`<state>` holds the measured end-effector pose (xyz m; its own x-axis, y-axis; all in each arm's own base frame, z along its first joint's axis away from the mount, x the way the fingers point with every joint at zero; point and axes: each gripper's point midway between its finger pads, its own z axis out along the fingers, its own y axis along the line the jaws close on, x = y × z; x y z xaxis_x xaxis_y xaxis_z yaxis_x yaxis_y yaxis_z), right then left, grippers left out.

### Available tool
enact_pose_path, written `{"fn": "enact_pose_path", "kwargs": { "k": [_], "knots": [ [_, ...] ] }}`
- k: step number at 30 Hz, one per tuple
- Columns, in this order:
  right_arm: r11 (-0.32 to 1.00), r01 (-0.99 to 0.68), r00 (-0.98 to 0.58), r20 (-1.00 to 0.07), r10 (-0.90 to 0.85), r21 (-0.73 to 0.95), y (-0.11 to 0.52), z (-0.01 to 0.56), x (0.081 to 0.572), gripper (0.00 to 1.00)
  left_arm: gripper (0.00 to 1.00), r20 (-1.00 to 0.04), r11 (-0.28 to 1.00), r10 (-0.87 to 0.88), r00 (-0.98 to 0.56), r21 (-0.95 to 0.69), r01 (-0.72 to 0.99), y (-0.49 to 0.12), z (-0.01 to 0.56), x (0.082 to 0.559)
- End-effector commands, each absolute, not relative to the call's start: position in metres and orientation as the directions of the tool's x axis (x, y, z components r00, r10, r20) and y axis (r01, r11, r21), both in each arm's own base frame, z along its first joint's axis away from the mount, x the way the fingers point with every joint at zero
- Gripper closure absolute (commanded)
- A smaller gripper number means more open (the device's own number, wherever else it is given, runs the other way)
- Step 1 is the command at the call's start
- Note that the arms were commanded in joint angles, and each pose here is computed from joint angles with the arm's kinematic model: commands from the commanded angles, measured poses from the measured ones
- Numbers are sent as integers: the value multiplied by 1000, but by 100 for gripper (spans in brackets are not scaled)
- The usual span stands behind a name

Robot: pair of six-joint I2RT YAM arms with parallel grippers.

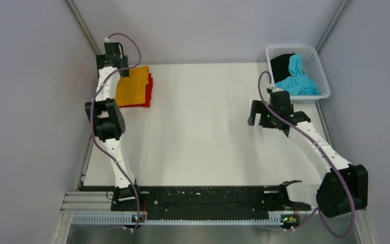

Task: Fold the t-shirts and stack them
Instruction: Put the neatly folded tshirt into the corner of the board with the left arm, then reset both arms

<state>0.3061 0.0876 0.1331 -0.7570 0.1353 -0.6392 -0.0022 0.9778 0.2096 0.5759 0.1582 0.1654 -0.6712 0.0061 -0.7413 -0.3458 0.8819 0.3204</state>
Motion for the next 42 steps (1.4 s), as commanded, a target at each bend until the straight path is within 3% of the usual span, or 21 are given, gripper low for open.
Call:
{"fn": "enact_pose_path", "kwargs": {
  "k": [1, 6, 13, 17, 25, 32, 42],
  "knots": [
    [981, 23, -720, -677, 151, 194, 80, 150, 316, 1, 1, -829, 848, -29, -558, 276, -453, 169, 215, 581],
    [977, 24, -702, -692, 166, 210, 80, 158, 312, 1, 1, -849, 889, -78, -523, 178, -421, 150, 235, 572],
    [970, 81, -639, -735, 227, 229, 70, 168, 303, 1, 1, -857, 953, -263, -444, -157, -260, 71, 267, 538],
    [964, 88, -614, -748, 251, 251, 68, 168, 294, 1, 1, -837, 931, -365, -408, -341, -133, 3, 267, 489],
    [949, 104, -563, -768, 304, 299, 62, 164, 267, 1, 1, -791, 902, -362, -493, -431, 30, -111, 201, 343],
    [925, 190, -511, -771, 379, 329, 50, 148, 255, 1, 1, -675, 861, -432, -597, -506, -52, -113, 121, 265],
    [914, 254, -473, -784, 402, 316, 38, 139, 256, 1, 1, -685, 869, -453, -570, -482, -111, -99, 126, 257]
  ]
}}
